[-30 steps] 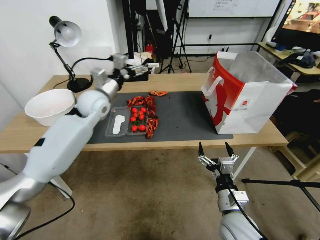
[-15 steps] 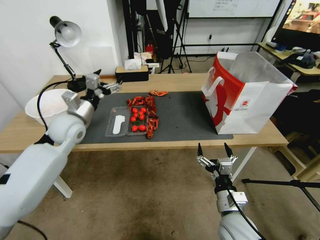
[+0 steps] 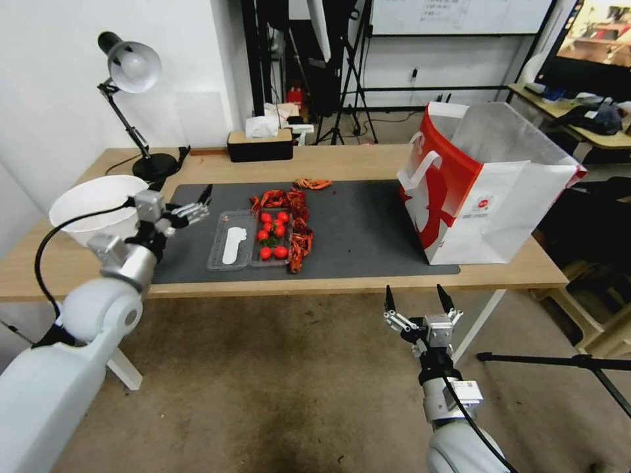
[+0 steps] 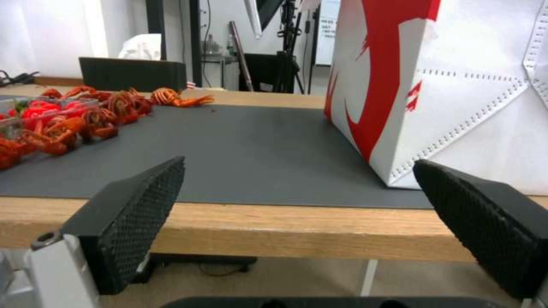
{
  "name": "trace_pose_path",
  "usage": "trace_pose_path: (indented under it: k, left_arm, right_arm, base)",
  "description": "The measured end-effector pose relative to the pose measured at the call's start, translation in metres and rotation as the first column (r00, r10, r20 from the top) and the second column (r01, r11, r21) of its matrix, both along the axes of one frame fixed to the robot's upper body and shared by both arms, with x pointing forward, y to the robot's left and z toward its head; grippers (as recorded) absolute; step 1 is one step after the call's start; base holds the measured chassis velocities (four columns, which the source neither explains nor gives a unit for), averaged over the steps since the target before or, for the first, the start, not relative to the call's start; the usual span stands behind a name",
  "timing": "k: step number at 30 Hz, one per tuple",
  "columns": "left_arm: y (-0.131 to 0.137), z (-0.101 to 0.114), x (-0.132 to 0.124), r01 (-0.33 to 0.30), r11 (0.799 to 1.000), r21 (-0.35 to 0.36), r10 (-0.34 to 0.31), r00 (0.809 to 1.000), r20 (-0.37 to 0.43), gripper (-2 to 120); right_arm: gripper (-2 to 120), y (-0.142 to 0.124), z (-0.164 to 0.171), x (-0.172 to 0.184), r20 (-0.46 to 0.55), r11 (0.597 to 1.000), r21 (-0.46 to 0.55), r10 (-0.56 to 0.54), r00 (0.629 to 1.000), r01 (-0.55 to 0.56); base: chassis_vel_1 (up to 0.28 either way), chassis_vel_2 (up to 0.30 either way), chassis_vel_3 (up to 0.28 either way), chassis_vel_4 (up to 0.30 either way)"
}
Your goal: Pick up the trash from the table and place it into the takeout bag.
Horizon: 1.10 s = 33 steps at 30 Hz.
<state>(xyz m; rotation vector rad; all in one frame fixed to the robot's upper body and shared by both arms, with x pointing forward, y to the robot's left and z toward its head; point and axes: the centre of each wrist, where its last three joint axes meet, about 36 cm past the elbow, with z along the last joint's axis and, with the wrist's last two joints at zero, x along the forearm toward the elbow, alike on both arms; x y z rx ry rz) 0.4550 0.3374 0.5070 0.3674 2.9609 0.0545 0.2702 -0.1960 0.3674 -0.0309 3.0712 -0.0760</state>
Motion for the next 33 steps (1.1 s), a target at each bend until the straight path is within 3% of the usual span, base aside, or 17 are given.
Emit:
trace_pose_path:
  k: [11, 14, 20, 33]
  left_arm:
    - [0.018, -0.025, -0.034, -0.083, 0.997, -0.001, 0.083, 0.997, -0.001, 100]
    - [0.019, -0.043, -0.057, -0.134, 0.991, -0.007, 0.134, 0.991, -0.001, 100]
    - [0.015, -0.069, -0.084, -0.176, 0.984, 0.013, 0.176, 0.984, -0.014, 100]
    - [0.015, -0.109, -0.135, -0.205, 0.978, 0.048, 0.208, 0.977, -0.055, 100]
  right_arm:
    - [100, 0.004, -0.003, -0.001, -0.005, 1.000, 0.003, 0.011, 1.000, -0.011]
    - [100, 0.004, -0.005, -0.001, -0.007, 1.000, 0.001, 0.009, 1.000, -0.009]
    - [100, 0.003, -0.009, 0.000, -0.007, 1.000, -0.001, 0.004, 1.000, -0.004]
    - [100, 0.004, -0.014, -0.003, -0.013, 1.000, 0.001, 0.002, 1.000, -0.002]
  base:
    - [0.000, 0.000, 0.000, 0.000]
    - [0.000, 0.000, 0.000, 0.000]
    - [0.000, 0.000, 0.000, 0.000]
    - [0.000, 0.000, 0.000, 0.000]
